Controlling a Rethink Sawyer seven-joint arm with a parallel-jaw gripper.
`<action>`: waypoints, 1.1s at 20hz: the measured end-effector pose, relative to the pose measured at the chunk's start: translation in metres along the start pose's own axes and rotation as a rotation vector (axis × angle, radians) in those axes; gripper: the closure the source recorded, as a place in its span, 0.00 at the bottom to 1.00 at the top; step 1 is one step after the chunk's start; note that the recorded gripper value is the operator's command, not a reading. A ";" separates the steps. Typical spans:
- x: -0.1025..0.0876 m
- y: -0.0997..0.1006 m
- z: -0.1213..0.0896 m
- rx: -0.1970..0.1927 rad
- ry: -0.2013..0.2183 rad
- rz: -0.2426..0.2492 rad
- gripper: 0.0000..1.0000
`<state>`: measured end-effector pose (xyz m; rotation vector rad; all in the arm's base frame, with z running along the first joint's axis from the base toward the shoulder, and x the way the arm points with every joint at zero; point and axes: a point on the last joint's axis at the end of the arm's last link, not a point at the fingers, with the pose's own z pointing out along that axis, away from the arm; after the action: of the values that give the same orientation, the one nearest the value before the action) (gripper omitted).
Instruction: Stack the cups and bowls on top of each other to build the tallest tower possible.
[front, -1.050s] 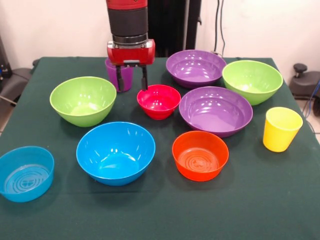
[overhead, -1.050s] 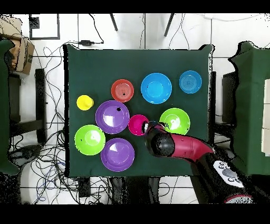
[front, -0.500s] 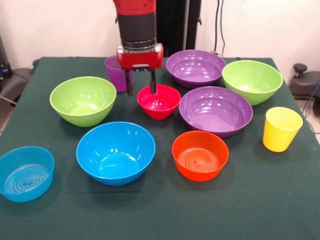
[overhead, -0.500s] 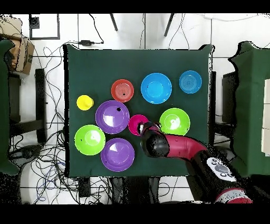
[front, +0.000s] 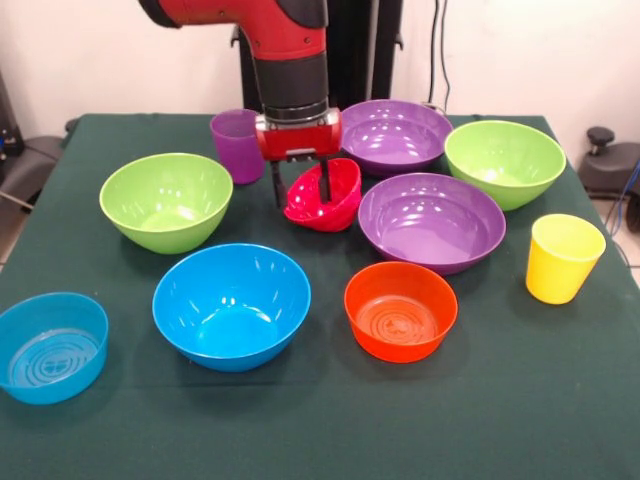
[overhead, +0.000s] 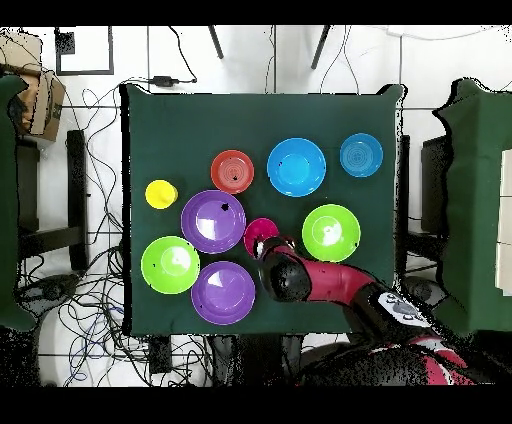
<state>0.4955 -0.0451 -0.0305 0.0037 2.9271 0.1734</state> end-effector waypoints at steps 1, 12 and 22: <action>0.002 0.001 0.003 -0.003 0.000 0.001 0.00; 0.016 0.008 0.014 -0.012 0.008 -0.005 0.00; 0.009 0.013 0.007 0.001 -0.004 -0.030 0.00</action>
<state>0.4878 -0.0316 -0.0378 -0.0390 2.9218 0.1671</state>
